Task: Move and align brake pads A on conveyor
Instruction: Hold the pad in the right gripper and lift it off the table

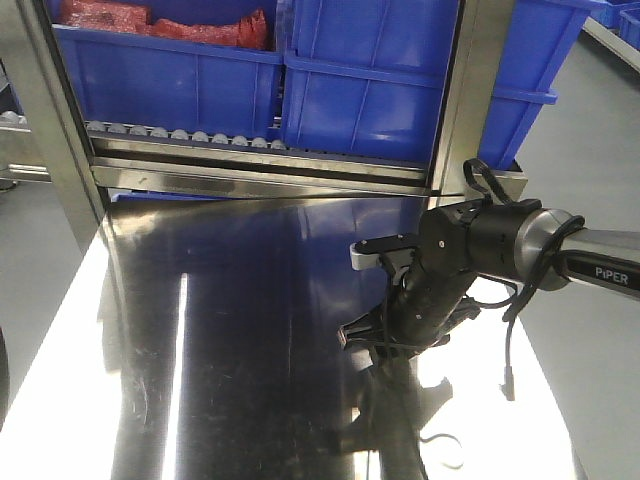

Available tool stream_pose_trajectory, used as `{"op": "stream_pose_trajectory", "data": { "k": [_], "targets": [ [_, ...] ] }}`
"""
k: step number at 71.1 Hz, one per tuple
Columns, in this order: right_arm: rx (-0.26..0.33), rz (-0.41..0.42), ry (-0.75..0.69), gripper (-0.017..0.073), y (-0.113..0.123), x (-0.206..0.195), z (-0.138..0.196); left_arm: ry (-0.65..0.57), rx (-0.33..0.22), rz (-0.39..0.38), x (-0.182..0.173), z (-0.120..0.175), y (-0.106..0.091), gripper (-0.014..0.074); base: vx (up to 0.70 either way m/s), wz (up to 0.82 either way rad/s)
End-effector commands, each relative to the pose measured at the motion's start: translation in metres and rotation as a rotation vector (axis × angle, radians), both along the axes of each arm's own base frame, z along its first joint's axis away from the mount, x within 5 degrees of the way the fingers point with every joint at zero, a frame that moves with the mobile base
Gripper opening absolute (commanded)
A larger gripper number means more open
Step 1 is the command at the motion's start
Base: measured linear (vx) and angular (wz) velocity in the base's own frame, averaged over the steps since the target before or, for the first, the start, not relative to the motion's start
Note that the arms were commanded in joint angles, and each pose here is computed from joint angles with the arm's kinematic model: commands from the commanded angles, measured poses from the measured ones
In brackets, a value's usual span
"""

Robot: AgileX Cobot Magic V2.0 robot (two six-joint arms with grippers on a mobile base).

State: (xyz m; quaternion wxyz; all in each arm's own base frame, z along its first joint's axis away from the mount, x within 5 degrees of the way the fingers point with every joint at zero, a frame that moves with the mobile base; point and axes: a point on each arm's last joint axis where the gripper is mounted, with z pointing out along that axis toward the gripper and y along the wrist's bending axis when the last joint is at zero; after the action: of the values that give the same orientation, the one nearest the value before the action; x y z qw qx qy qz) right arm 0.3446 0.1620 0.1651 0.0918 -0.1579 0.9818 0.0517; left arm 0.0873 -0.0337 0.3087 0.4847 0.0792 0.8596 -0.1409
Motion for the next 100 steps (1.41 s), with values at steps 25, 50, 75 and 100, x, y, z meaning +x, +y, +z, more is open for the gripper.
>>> {"op": "stream_pose_trajectory", "data": {
  "k": [25, 50, 75, 100],
  "targets": [
    [0.031, 0.005, -0.072, 0.0392, 0.001, 0.007, 0.018, -0.102, -0.041, -0.002, 0.003, 0.015, -0.002, 0.0217, 0.0, 0.0],
    [0.025, 0.002, -0.056, 0.0376, 0.002, 0.007, 0.012, -0.102, -0.041, -0.002, 0.003, 0.015, -0.002, 0.0217, 0.0, 0.0],
    [0.036, 0.007, -0.096, 0.011, 0.0, 0.005, 0.028, -0.102, -0.041, -0.002, 0.003, 0.015, -0.002, 0.0217, 0.0, 0.0],
    [0.037, 0.019, -0.15, 0.0041, -0.003, 0.001, 0.047, -0.102, -0.041, -0.002, 0.003, 0.015, -0.002, 0.0217, 0.0, 0.0]
  ]
}}
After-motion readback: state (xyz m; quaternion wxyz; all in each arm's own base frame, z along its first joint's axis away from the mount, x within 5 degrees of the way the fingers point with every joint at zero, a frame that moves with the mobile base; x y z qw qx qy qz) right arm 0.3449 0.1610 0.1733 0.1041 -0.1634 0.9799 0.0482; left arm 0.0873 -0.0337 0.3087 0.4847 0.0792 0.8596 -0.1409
